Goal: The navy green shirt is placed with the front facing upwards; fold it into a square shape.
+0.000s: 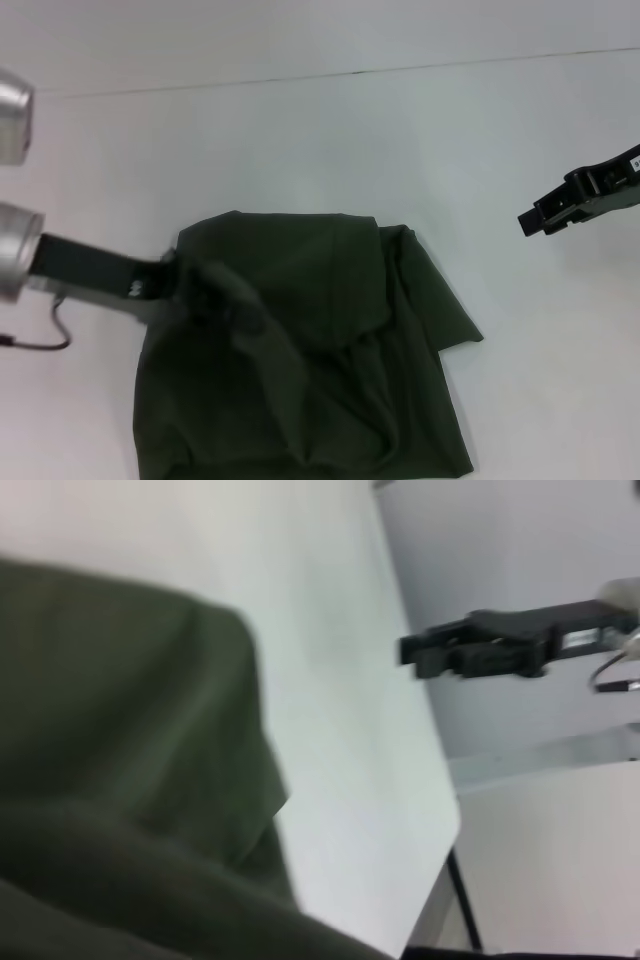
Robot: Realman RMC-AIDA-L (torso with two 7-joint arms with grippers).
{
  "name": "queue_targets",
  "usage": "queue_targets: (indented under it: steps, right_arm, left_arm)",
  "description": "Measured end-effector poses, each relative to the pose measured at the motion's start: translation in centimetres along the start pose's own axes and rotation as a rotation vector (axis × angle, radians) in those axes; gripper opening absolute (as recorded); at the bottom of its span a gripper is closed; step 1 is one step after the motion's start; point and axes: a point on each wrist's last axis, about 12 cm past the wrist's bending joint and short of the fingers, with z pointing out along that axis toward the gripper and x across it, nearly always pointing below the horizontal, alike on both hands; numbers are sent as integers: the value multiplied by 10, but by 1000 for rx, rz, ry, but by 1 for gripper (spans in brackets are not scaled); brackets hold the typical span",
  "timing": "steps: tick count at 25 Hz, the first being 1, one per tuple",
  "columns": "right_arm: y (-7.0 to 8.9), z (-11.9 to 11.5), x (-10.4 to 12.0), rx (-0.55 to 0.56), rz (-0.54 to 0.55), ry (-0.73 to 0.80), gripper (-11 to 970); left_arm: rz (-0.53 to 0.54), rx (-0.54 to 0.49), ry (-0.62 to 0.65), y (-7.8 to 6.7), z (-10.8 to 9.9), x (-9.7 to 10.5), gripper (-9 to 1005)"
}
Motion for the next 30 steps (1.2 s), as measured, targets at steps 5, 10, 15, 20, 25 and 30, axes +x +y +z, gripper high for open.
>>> queue_targets:
  steps: [5, 10, 15, 20, 25, 30]
  right_arm:
    - [1, 2, -1, -2, -4, -1, 376]
    - [-1, 6, -1, -8, 4, 7, 376]
    - [-1, 7, -1, -7, 4, 5, 377]
    - [-2, 6, -1, -6, 5, 3, 377]
    - [-2, 6, -1, -4, 4, 2, 377]
    - [-1, 6, -1, -4, 3, 3, 378]
  left_arm:
    - [29, 40, -55, -9, 17, -19, 4]
    - [45, 45, -95, -16, 38, -36, 4]
    - [32, 22, -143, -15, 56, -47, 4]
    - [24, 8, -179, -13, 64, -50, 3]
    - [3, 2, -258, -9, 68, -57, 3]
    - [-4, -11, -275, -5, 78, -59, 4]
